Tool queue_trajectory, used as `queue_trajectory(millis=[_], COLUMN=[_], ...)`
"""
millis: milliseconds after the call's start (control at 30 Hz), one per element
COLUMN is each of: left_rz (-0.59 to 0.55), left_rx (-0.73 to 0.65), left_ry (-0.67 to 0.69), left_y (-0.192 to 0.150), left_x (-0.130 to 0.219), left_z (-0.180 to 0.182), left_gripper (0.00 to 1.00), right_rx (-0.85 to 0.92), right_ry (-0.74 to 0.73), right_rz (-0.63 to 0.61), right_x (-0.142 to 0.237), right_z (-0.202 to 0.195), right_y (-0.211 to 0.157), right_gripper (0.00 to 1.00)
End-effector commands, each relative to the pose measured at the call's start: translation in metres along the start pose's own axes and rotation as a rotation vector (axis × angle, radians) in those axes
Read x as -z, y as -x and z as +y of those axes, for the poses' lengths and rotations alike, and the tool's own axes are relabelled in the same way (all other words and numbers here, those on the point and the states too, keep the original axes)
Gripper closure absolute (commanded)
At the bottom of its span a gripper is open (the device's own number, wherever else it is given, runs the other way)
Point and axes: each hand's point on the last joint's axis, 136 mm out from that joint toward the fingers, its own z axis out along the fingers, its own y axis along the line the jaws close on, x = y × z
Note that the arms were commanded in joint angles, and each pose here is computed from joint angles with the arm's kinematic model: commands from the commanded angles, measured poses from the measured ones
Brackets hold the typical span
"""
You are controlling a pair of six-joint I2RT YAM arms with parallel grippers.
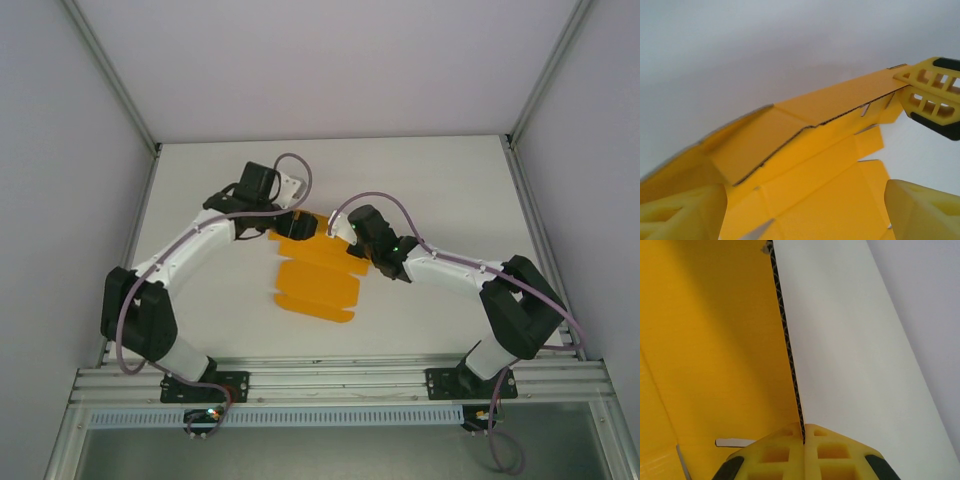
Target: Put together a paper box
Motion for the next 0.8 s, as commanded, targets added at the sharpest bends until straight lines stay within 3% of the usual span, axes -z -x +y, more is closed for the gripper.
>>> queue_trajectory(millis=[0,167,267,467,567,667,767], left_rz=[0.031,0.125,0.112,0.101,0.109,0.123,0.112], left_rx=[-0.318,-0.408,-0.418,-0.441,-0.430,-0.430,-0.420], left_ry=[0.017,-0.045,-0.102,-0.088,0.001,0.065,0.092], left_y=[0.001,-0.011,-0.011,-0.013,-0.012,-0.013,-0.009], left_x=[0.019,0.014,0.011,0.003,-0.002,-0.006,-0.010], left_z=[0.002,0.011,0.001,-0.010,0.001,0.010,0.011], left_gripper=[0.18,0.30,0.40,0.42,0.69,0.76,0.96], right_rx=[0.038,0.051,0.027,0.006,-0.010,-0.030,-0.059], right_ry=[0.113,0.243,0.268,0.246,0.228,0.211,0.208], right_rz=[-0.022,-0.020,-0.006,0.027,0.042,0.043,0.032], right_x=[0.011,0.021,0.021,0.016,0.014,0.014,0.015], right_z=[0.016,0.031,0.030,0.023,0.018,0.014,0.012], right_y=[0.005,0.006,0.005,0.003,0.003,0.004,0.007], right_gripper=[1.00,1.00,1.00,1.00,1.00,1.00,1.00])
